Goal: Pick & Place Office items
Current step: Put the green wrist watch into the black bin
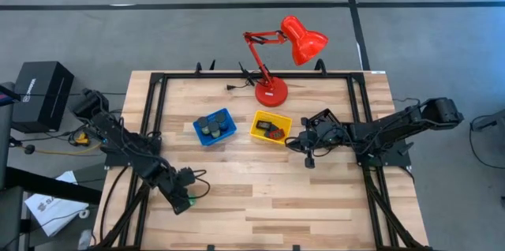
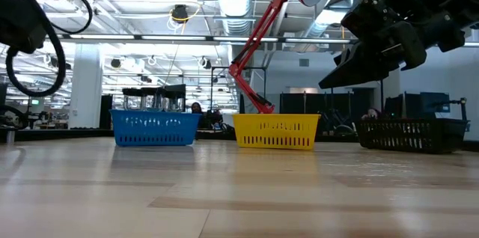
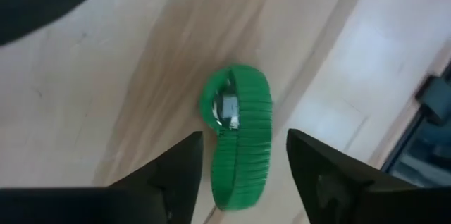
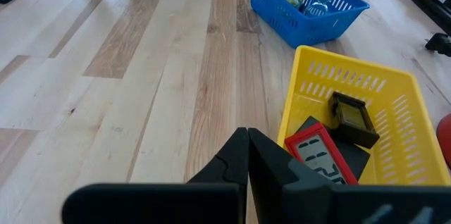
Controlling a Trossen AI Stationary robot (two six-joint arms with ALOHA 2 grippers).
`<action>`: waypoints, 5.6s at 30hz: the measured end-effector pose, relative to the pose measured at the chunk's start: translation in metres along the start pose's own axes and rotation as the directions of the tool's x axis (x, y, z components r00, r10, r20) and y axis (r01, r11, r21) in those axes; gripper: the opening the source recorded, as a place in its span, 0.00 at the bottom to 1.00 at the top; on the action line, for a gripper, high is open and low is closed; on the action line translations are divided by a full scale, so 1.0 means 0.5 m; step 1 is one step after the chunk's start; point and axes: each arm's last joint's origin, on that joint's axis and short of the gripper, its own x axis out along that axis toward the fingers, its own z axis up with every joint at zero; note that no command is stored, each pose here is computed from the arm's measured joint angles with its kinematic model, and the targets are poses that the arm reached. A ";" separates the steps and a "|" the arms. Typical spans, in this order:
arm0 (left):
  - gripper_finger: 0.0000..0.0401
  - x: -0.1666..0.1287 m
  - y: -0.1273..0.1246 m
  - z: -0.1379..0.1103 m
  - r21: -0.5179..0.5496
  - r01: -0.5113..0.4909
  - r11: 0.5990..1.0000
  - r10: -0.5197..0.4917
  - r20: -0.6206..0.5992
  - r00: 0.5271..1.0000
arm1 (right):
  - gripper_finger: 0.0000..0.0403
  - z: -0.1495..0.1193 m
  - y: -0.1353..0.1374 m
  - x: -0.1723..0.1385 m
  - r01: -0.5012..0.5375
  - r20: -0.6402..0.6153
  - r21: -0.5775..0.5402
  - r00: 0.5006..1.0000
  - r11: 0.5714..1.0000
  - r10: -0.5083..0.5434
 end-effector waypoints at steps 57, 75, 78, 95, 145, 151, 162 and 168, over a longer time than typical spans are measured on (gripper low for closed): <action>0.17 0.045 0.050 -0.025 0.204 0.196 0.959 -0.200 -0.005 0.980 | 0.00 -0.001 0.000 0.000 0.000 -0.007 0.000 1.000 1.000 0.000; 0.16 -0.014 0.041 -0.003 0.348 0.143 0.927 -0.277 0.374 0.885 | 0.00 -0.001 0.000 0.000 0.000 -0.006 0.000 1.000 1.000 0.000; 0.16 -0.021 0.035 0.007 0.354 0.084 0.931 -0.269 0.513 0.815 | 0.00 0.000 0.000 0.000 0.000 -0.003 0.001 1.000 1.000 0.000; 0.16 -0.078 -0.004 0.114 0.358 -0.395 0.846 -0.234 0.915 0.329 | 0.00 0.031 0.012 -0.003 -0.030 0.156 0.065 0.987 0.997 0.019; 0.17 -0.045 -0.041 0.295 0.834 -0.294 0.468 -0.694 0.552 0.462 | 0.47 0.199 0.061 0.161 -0.495 0.228 -0.121 0.830 0.860 0.509; 0.17 -0.048 -0.032 0.304 0.857 -0.217 0.468 -0.720 0.512 0.468 | 0.44 0.223 0.062 0.209 -0.543 0.175 -0.103 0.815 0.833 0.553; 0.17 -0.047 -0.032 0.302 0.859 -0.215 0.464 -0.721 0.508 0.471 | 0.39 0.242 0.064 0.223 -0.653 0.160 -0.120 0.731 0.748 0.664; 0.17 -0.047 -0.029 0.306 0.824 -0.264 0.501 -0.683 0.564 0.464 | 0.32 0.243 0.074 0.221 -0.677 0.158 -0.130 0.707 0.724 0.689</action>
